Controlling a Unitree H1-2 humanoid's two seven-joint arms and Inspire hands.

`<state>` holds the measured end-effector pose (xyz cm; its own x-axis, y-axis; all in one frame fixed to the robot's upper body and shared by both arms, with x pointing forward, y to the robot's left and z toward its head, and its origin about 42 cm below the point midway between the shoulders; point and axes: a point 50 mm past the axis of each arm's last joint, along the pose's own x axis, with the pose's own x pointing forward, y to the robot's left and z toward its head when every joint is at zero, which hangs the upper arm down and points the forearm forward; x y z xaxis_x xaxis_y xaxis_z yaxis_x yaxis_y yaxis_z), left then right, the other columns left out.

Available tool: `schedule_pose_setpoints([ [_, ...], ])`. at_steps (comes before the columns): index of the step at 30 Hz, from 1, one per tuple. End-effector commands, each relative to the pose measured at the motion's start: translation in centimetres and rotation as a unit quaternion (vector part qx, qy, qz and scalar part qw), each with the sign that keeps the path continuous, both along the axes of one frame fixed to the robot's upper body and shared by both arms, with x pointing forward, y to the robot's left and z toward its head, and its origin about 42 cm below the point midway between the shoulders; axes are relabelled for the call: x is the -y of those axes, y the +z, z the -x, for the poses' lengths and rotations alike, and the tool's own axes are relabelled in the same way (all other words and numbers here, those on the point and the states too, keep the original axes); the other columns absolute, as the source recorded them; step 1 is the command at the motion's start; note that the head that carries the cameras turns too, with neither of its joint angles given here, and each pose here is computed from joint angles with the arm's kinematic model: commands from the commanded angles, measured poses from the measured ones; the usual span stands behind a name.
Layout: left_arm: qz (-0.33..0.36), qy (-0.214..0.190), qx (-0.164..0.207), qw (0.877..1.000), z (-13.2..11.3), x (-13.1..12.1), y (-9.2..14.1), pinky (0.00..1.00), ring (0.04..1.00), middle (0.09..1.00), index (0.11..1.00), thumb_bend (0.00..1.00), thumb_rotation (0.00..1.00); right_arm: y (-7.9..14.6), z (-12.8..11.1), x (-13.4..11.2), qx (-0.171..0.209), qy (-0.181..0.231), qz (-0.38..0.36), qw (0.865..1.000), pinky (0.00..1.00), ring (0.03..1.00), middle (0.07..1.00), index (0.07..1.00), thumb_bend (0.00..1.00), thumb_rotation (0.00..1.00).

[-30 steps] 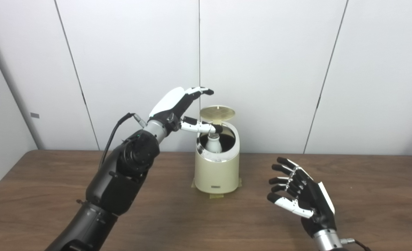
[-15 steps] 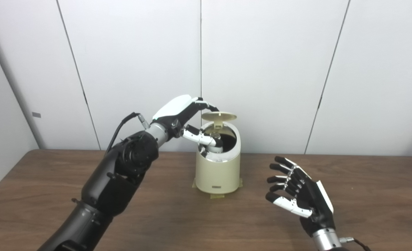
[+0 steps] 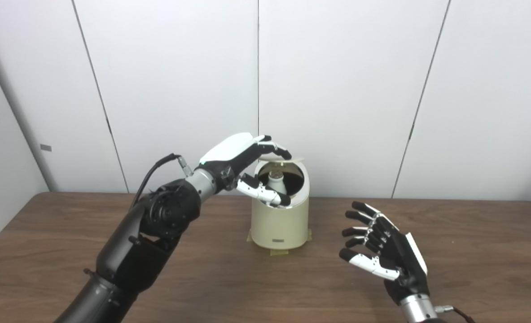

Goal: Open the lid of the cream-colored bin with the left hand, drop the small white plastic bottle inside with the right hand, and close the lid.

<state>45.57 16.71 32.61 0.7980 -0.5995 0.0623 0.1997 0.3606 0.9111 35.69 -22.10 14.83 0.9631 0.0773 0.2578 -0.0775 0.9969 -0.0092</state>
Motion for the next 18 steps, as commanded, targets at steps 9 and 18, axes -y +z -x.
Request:
schedule_pose_setpoints([
  [9, -0.093, -0.007, 0.081, 0.992, 0.44, 0.07, 3.08, 1.00, 1.000, 0.826, 0.804, 0.93, 0.45, 2.43, -0.72, -0.39, 0.041, 0.003, 0.001, 0.999, 0.49, 0.606, 0.755, 0.785, 0.85, 0.24],
  [18, -0.142, -0.004, 0.092, 0.986, 0.75, 0.09, 2.70, 1.00, 1.000, 0.799, 0.793, 0.93, 0.39, 2.75, -0.60, -0.57, 0.040, 0.004, -0.001, 0.999, 0.49, 0.608, 0.757, 0.789, 0.85, 0.23],
])
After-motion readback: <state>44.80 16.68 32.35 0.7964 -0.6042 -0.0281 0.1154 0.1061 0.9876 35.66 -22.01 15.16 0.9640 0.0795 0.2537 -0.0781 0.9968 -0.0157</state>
